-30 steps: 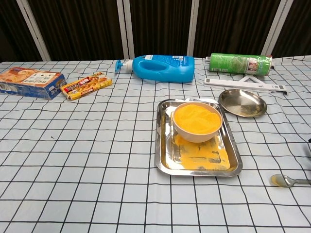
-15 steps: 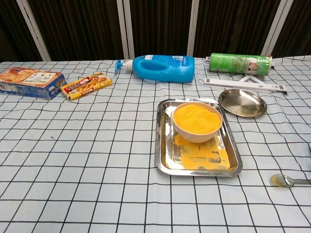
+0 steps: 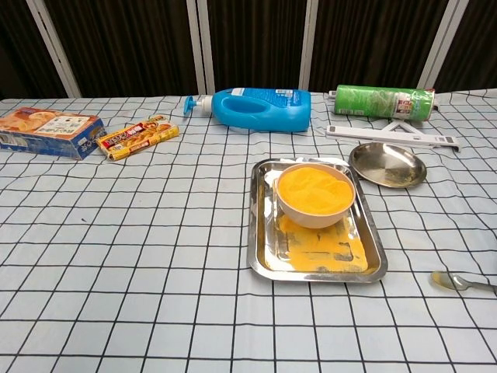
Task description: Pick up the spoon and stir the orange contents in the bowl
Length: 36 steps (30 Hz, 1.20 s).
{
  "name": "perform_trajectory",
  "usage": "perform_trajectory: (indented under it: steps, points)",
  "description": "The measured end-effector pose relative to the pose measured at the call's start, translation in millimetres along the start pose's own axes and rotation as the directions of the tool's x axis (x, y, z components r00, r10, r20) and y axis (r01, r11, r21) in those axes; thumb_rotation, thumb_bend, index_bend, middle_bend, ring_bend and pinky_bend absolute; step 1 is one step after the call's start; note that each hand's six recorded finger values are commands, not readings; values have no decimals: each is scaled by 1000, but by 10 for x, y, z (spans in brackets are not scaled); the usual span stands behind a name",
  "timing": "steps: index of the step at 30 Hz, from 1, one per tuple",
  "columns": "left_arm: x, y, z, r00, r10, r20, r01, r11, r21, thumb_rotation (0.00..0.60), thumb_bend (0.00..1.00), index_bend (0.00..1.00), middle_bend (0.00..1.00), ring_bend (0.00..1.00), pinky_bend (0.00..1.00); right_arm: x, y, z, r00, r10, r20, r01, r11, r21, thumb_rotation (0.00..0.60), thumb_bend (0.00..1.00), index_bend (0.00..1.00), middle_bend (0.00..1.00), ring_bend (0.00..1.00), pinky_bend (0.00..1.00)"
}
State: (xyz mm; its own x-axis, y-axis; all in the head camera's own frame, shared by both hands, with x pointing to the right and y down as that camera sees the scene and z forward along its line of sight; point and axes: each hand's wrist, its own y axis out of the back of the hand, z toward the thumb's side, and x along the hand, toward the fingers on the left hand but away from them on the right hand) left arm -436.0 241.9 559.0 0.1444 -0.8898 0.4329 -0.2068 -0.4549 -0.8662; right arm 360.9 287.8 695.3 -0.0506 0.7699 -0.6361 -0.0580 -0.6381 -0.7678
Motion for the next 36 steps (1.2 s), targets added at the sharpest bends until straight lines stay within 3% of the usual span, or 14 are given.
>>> perform_trajectory:
  steps: [8,14,36]
  points:
    - [-1,-1,0,1000,0,-1,0,1000,0,600,0,0,0,0,0,-4,71,22,1000,-14,-9,13,1000,-14,600,443,555,153,0,0]
    - [1,-4,4,1000,-2,1,2,1000,0,600,0,0,0,0,0,-55,249,58,998,-52,-18,51,998,-39,600,443,555,153,0,0]
    - [-1,-1,12,1000,-18,20,19,1000,-18,600,0,0,0,0,0,-505,1339,665,969,-228,-92,224,973,-50,600,442,588,157,0,0]
